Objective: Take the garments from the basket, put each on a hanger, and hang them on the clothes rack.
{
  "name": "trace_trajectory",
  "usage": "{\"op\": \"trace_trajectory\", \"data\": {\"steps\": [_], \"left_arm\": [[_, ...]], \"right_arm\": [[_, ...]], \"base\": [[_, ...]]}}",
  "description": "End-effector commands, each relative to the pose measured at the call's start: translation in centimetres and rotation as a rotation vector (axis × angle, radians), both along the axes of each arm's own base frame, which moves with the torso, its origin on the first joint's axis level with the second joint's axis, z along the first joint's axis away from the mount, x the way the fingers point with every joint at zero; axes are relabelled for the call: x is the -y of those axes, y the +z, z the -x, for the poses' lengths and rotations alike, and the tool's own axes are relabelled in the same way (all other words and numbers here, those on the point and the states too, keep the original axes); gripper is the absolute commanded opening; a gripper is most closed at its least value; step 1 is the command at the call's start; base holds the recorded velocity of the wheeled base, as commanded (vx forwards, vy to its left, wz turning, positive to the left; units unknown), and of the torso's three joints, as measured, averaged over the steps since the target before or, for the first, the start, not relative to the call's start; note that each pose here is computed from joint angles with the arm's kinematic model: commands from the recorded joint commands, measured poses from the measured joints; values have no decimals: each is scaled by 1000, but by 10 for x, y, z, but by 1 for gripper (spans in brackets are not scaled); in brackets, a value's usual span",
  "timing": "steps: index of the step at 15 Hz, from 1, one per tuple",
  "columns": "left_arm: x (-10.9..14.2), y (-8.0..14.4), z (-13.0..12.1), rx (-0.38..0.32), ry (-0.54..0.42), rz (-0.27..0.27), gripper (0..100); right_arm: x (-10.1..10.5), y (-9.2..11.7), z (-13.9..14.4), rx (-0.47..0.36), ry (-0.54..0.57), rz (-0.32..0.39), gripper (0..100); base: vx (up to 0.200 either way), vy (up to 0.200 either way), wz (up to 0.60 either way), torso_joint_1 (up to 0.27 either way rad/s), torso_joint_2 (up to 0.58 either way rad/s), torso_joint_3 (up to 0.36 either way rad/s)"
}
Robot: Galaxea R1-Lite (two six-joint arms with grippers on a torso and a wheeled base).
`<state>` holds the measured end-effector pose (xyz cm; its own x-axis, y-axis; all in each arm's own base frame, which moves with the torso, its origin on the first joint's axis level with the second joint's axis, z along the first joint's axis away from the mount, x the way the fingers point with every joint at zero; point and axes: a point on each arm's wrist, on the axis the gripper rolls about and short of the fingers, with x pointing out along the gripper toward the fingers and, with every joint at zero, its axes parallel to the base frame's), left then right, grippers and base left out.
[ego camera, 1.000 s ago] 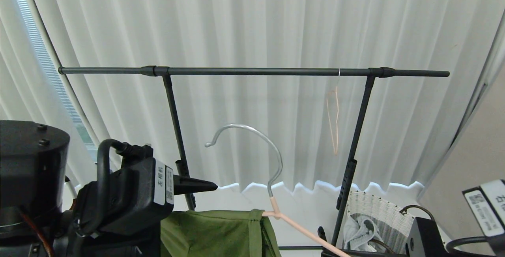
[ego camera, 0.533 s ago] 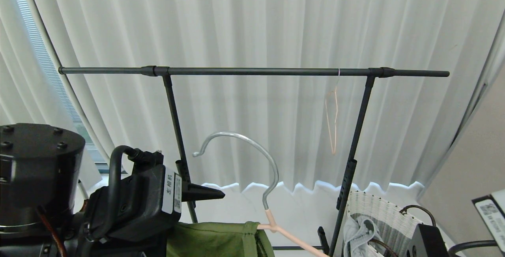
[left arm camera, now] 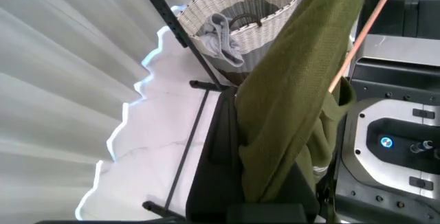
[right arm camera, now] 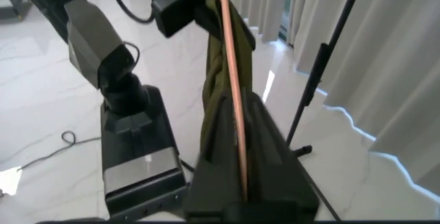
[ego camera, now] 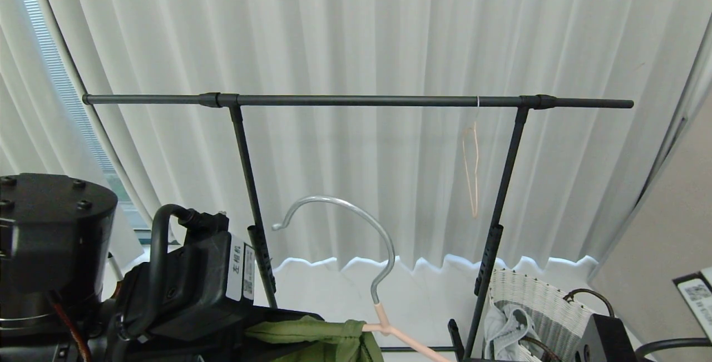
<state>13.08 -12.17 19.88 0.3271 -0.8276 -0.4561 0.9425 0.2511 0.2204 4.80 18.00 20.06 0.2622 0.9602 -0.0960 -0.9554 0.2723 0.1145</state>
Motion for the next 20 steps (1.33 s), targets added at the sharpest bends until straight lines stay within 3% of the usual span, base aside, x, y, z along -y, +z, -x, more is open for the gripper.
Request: {"op": "trace_trajectory", "data": {"steps": [1,4,8,11,13,15,20], "left_arm": [[0,0,0,2,2,2,0],[-2,-1,-2,23,66,-26,0],[-6,-2,-7,78,301,-111,0],[-4,4,-10,-38,519,-17,0],[-3,13,-12,-92,601,64,0],[-1,25,-13,-96,618,125,0],[1,37,-14,-72,606,161,0]], "right_arm": [[0,-2,0,-1,-3,8,100],[4,-3,-13,9,-91,18,100],[15,-6,-45,28,-267,53,100],[13,-15,-57,11,-321,95,100],[8,-21,-62,-2,-332,125,100],[-1,-31,-68,-23,-329,172,100],[-28,-46,-86,-106,-361,209,100]], "base": [[0,0,0,0,0,0],[0,0,0,0,0,0],[0,0,0,0,0,0],[0,0,0,0,0,0],[0,0,0,0,0,0],[0,0,0,0,0,0],[0,0,0,0,0,0]]}}
